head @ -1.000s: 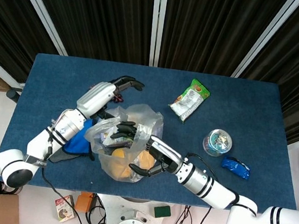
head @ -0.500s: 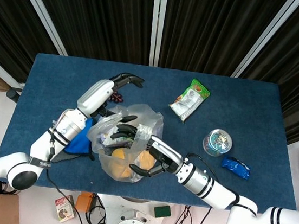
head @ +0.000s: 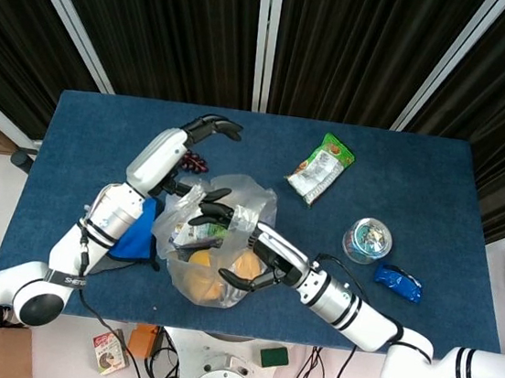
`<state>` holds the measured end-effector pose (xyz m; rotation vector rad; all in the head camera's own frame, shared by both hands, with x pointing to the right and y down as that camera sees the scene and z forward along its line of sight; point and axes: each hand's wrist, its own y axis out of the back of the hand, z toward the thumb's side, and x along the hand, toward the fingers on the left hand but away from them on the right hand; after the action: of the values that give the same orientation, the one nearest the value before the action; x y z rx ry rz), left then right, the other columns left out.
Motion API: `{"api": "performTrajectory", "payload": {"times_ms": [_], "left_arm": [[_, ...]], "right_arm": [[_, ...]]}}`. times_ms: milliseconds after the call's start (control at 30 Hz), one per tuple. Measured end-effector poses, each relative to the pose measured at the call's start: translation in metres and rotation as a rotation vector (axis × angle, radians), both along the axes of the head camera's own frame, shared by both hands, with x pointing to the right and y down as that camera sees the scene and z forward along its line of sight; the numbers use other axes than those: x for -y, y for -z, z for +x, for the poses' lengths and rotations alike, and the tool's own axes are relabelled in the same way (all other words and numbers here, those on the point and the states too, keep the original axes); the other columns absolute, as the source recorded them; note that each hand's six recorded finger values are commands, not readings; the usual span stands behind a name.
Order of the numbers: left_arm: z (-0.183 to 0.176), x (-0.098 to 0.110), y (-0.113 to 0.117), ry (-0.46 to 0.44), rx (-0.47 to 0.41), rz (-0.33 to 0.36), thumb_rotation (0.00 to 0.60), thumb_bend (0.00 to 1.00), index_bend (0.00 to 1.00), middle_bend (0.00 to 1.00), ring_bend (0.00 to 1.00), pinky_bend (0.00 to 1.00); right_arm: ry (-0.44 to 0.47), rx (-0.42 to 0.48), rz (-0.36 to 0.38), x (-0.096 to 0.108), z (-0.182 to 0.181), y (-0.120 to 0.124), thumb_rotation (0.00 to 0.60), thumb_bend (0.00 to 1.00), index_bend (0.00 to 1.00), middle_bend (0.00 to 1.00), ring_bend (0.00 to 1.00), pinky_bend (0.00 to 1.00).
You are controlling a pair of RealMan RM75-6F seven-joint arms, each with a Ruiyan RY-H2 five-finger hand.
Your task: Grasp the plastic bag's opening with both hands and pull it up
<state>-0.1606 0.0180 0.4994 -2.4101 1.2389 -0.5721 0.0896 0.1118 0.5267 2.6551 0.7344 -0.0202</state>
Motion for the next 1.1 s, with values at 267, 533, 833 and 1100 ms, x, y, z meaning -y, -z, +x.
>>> {"api": "performTrajectory", "payload": {"times_ms": [267, 533, 833, 1100], "left_arm": [[-0.003, 0.0, 0.006, 0.004, 0.001, 0.009, 0.465, 0.15, 0.21, 0.28, 0.13, 0.2], [-0.003, 0.0, 0.011, -0.005, 0.015, 0.018, 0.449, 0.15, 0.21, 0.28, 0.13, 0.2], [-0.002, 0.002, 0.02, -0.017, 0.059, 0.042, 0.44, 0.15, 0.21, 0.28, 0.13, 0.2], [-0.001, -0.001, 0.025, -0.023, 0.095, 0.044, 0.434, 0.15, 0.21, 0.28, 0.13, 0.2]], "right_arm": [[-0.028, -0.022, 0.011, 0.004, 0.002, -0.007, 0.6, 0.42, 0.08, 0.15, 0.0, 0.03], [-0.017, -0.039, -0.001, 0.004, -0.005, -0.016, 0.6, 0.42, 0.08, 0.15, 0.0, 0.03], [-0.001, -0.042, 0.003, 0.004, -0.016, -0.018, 0.599, 0.42, 0.08, 0.15, 0.0, 0.03], [-0.015, -0.053, 0.03, 0.008, -0.017, -0.019, 0.6, 0.42, 0.08, 0.15, 0.0, 0.01]]}}
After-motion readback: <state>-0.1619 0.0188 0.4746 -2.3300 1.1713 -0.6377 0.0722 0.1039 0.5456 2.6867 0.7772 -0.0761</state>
